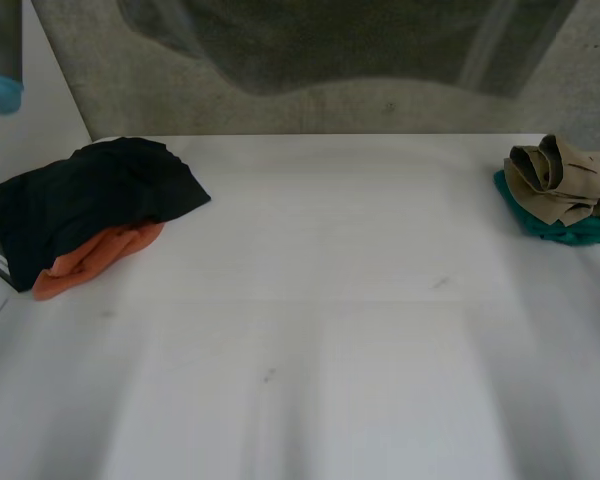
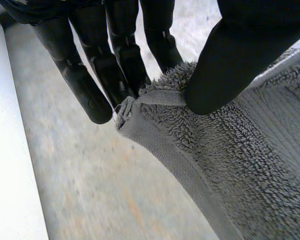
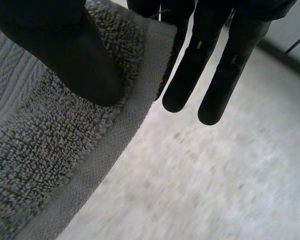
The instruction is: Fold the laundry.
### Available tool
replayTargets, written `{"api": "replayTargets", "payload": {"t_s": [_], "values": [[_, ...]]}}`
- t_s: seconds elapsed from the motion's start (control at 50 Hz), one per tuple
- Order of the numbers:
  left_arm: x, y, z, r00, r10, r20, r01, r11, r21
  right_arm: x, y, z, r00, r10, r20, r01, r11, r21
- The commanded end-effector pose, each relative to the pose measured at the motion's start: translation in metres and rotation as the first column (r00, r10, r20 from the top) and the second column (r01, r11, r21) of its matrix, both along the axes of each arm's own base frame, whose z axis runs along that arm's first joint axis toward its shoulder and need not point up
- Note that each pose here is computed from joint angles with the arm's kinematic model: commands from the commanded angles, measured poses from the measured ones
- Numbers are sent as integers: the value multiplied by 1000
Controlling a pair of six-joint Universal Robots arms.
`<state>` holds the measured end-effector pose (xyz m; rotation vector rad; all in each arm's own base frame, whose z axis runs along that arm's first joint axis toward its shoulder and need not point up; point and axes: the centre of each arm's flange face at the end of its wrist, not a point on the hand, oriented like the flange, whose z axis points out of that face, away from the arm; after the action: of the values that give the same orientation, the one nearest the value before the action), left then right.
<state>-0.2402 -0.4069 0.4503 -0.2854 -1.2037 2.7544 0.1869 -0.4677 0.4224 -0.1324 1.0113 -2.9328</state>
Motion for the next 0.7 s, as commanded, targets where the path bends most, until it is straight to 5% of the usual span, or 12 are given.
{"api": "replayTargets", "payload": {"t_s": [0.02, 0.2, 0.3, 0.44, 0.58, 0.7], "values": [[3, -16, -81, 996, -8, 84, -14, 966, 260, -10, -15, -69, 995, 60, -77, -32, 944, 328], [4, -6, -203, 971, -124, 204, -16, 818, 575, -16, 0, -171, 958, 221, -183, -36, 723, 690], [4, 19, -245, 924, -211, 318, -56, 750, 659, -22, 25, -212, 923, 298, -243, 22, 590, 807], [23, 70, -269, 842, -318, 436, -163, 621, 767, -51, 66, -222, 874, 330, -357, 192, 441, 877], [52, 139, -265, 749, -468, 468, -285, 410, 866, -85, 114, -213, 819, 391, -421, 350, 242, 905], [63, 194, -252, 622, -642, 449, -348, 288, 892, -92, 157, -215, 719, 545, -431, 425, 146, 893]]}}
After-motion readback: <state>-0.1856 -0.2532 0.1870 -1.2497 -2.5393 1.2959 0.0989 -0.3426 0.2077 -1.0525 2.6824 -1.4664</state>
